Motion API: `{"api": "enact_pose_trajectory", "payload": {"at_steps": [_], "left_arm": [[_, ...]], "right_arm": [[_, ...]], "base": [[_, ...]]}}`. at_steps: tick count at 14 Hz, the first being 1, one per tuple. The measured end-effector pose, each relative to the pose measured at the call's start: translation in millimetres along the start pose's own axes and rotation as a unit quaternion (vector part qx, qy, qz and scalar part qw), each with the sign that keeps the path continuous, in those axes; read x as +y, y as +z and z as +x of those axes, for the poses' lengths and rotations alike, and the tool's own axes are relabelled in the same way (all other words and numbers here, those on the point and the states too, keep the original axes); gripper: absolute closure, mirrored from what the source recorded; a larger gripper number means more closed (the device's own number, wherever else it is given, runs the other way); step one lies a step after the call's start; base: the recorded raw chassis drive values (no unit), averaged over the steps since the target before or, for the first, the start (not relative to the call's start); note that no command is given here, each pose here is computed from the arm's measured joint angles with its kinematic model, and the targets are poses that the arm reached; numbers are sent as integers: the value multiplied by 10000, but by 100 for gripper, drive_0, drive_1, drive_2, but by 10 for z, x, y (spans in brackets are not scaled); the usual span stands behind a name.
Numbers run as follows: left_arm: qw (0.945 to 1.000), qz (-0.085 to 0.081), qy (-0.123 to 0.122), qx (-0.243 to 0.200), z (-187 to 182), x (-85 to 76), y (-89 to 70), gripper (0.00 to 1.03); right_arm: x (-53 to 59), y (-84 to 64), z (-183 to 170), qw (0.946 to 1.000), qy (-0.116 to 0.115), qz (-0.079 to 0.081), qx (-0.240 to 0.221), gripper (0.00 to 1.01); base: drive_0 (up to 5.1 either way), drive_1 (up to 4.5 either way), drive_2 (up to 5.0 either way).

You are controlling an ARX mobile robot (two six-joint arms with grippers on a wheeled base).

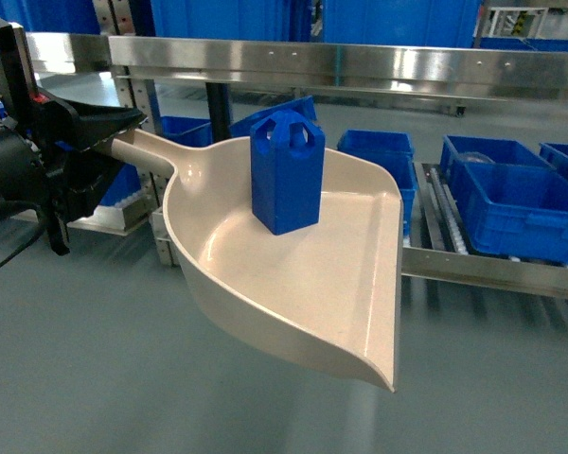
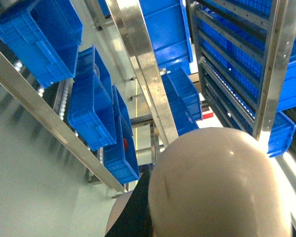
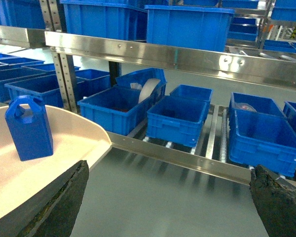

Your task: Place part in tray to right shelf

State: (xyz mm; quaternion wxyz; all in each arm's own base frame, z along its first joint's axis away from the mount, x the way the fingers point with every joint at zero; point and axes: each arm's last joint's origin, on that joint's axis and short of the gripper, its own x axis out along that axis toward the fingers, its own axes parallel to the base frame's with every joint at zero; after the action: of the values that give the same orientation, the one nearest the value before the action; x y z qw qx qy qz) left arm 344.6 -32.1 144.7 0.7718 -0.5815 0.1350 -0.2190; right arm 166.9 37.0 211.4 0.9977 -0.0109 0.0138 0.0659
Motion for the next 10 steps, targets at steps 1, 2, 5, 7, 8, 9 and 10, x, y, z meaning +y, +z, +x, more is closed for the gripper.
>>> {"api": "enact_pose_trajectory", "payload": {"at_steps": [1,2,5,7,8,9,10], "left_arm": [[10000,0,0,0,0,0,0,87],[10000,1,1,-11,-1,0,2,87],[10000,2,-2,-6,1,-1,-1,87],[10000,-1,-3,17,3,-1,-6,87],[10000,1,-4,13,3,-2,-6,87],[10000,0,-3,11,2,-1,-5,87],[10000,-1,-8,39,9,-5,-20,87]], "right_arm": [[0,0,0,10000,0,0,-2,3],[0,0,0,10000,0,0,-2,3],[0,0,0,10000,0,0,0,3],[0,0,0,10000,0,0,-2,3],[0,0,0,10000,0,0,2,3],[0,0,0,10000,0,0,0,3],[-1,4,-2,10000,-15,1,-13,3]], "base": [[-147,-147,-147],[-147,-147,-147],[-155,-155,-155],[-159,-159,-159],[-159,-159,-159],[-159,-159,-159],[0,0,0]]}}
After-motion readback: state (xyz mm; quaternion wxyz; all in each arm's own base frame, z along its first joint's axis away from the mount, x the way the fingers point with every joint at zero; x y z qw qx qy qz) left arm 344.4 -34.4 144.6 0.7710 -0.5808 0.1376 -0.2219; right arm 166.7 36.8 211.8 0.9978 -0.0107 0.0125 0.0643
